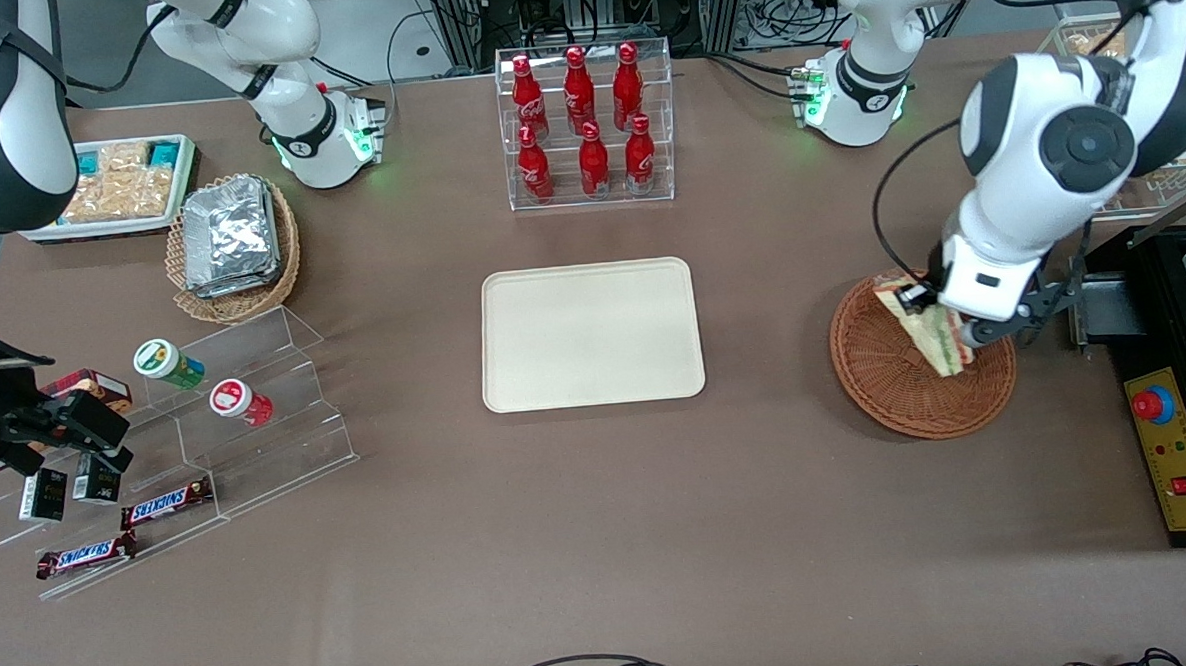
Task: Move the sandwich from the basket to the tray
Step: 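Lift the sandwich and carry it with the left gripper over the cream tray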
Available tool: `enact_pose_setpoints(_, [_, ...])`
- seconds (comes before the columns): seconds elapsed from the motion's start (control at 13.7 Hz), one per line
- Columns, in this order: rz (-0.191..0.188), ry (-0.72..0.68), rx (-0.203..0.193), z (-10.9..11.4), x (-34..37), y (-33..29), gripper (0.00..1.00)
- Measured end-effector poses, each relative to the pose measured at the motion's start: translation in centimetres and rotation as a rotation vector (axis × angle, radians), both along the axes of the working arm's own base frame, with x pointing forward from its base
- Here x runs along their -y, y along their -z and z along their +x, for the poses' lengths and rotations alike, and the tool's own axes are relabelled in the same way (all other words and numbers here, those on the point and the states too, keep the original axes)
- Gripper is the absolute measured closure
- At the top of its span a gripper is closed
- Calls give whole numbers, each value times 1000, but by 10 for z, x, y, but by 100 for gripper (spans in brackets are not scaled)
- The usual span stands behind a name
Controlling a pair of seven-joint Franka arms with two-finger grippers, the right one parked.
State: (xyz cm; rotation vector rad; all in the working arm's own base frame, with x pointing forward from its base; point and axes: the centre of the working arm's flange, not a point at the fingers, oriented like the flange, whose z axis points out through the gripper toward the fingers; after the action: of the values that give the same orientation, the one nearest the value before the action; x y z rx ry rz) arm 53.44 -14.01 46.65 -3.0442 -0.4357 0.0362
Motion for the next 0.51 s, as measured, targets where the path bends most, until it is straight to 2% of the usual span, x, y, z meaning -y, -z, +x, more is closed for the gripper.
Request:
enact_pose_setpoints(0.22, [-17,117,17,-1,58,-8,80])
enact_pose_setpoints(0.37, [4,216,12,-7,96,1,80])
enact_pose_setpoints(0.51, [-5,314,-6,-16,136,12,80])
